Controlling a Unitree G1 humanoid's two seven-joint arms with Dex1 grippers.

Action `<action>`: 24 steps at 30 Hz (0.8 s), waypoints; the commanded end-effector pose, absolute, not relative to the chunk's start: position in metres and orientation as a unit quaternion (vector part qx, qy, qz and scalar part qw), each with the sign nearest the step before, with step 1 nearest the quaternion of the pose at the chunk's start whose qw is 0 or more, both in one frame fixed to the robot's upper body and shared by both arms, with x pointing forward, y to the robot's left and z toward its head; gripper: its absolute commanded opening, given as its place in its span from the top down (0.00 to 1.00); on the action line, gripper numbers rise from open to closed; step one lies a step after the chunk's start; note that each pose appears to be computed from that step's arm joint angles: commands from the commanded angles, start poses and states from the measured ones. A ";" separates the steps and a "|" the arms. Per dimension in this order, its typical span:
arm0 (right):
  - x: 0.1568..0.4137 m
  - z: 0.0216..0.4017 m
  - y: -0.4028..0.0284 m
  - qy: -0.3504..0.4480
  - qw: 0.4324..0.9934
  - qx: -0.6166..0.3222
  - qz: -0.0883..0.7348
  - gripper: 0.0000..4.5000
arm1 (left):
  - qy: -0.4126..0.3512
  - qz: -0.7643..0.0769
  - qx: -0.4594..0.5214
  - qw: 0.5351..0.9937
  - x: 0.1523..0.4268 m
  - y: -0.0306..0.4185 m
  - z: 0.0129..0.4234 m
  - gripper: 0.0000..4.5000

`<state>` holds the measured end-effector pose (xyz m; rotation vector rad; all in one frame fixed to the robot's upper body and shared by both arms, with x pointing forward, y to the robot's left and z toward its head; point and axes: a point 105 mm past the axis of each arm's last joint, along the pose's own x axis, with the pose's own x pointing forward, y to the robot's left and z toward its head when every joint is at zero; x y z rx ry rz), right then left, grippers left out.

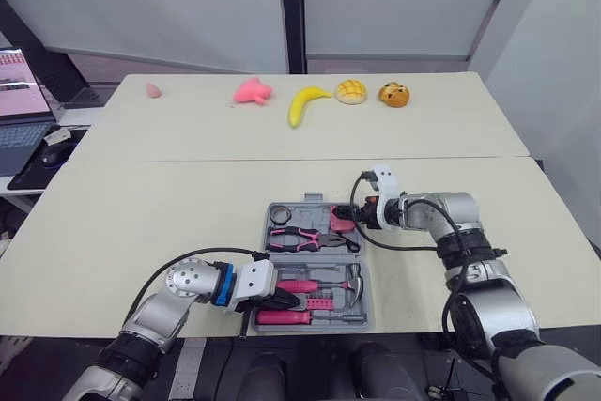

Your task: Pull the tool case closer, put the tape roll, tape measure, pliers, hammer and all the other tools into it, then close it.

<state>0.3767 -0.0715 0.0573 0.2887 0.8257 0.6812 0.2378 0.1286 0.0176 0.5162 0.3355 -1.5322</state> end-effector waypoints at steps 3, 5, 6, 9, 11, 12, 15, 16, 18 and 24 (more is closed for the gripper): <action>0.368 0.072 -0.044 0.370 0.810 0.181 0.417 0.01 | 0.241 -0.667 0.245 0.662 0.227 0.148 -0.011 1.00; 0.369 0.080 -0.042 0.351 0.806 0.182 0.440 0.01 | 0.242 -0.667 0.247 0.660 0.227 0.149 -0.010 1.00; 0.369 0.086 -0.040 0.339 0.802 0.184 0.456 0.01 | 0.244 -0.667 0.247 0.659 0.227 0.149 -0.009 1.00; 0.368 0.100 -0.037 0.313 0.793 0.177 0.492 0.01 | 0.247 -0.667 0.250 0.657 0.226 0.150 -0.008 1.00; 0.366 0.107 -0.036 0.301 0.787 0.162 0.513 0.01 | 0.248 -0.667 0.251 0.656 0.226 0.151 -0.007 1.00; 0.365 0.109 -0.035 0.296 0.785 0.152 0.523 0.01 | 0.249 -0.667 0.251 0.657 0.226 0.151 -0.006 1.00; 0.355 0.119 -0.034 0.279 0.772 0.106 0.561 0.01 | 0.248 -0.664 0.250 0.659 0.227 0.151 -0.004 1.00; 0.351 0.121 -0.034 0.276 0.768 0.095 0.571 0.01 | 0.247 -0.664 0.250 0.661 0.228 0.151 -0.003 1.00; 0.345 0.124 -0.035 0.269 0.763 0.072 0.584 0.01 | 0.241 -0.661 0.247 0.666 0.229 0.150 -0.001 1.00; 0.324 0.130 -0.040 0.245 0.754 -0.010 0.609 0.01 | 0.189 -0.645 0.216 0.708 0.241 0.142 0.027 1.00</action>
